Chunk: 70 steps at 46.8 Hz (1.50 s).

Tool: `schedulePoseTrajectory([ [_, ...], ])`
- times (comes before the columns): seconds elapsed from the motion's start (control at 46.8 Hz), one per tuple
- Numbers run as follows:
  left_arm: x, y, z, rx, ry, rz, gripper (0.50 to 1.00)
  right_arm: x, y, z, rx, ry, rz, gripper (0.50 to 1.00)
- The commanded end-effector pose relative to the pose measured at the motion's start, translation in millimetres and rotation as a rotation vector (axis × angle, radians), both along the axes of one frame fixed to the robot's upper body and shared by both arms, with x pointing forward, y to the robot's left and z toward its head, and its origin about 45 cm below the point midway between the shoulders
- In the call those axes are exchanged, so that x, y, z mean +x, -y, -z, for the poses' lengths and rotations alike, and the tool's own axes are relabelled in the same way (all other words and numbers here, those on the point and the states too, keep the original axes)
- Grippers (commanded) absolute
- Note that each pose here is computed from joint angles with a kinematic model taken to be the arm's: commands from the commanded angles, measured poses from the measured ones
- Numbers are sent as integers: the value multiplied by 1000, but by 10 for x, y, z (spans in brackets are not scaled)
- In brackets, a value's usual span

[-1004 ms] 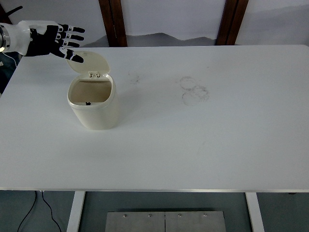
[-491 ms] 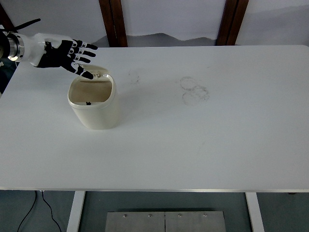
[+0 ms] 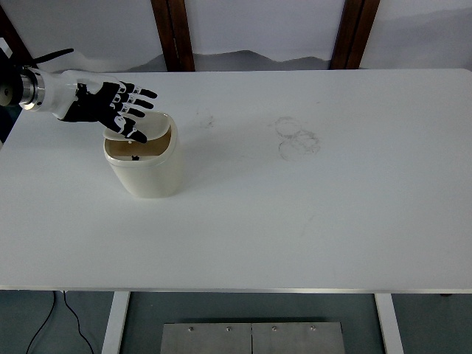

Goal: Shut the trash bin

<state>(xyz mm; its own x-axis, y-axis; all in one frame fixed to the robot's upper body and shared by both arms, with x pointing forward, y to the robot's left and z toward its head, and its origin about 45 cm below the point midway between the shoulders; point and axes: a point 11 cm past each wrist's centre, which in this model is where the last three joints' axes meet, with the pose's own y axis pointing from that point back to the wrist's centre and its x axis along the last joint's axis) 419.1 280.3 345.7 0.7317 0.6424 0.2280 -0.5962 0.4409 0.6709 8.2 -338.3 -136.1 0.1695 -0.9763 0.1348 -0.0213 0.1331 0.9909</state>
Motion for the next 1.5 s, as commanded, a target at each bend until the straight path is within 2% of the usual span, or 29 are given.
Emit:
schedulePoseTrajectory([
  [0.0, -30, 10, 22, 4, -10, 7, 1000, 0, -1, 0, 0, 0, 0, 995],
  [0.342, -102, 69, -41, 34, -15, 42, 1000, 9, -3, 0, 2, 1, 0, 995],
  [1.474, -228, 0, 139, 57, -71, 40, 1000, 9, -3, 0, 2, 1, 0, 995],
])
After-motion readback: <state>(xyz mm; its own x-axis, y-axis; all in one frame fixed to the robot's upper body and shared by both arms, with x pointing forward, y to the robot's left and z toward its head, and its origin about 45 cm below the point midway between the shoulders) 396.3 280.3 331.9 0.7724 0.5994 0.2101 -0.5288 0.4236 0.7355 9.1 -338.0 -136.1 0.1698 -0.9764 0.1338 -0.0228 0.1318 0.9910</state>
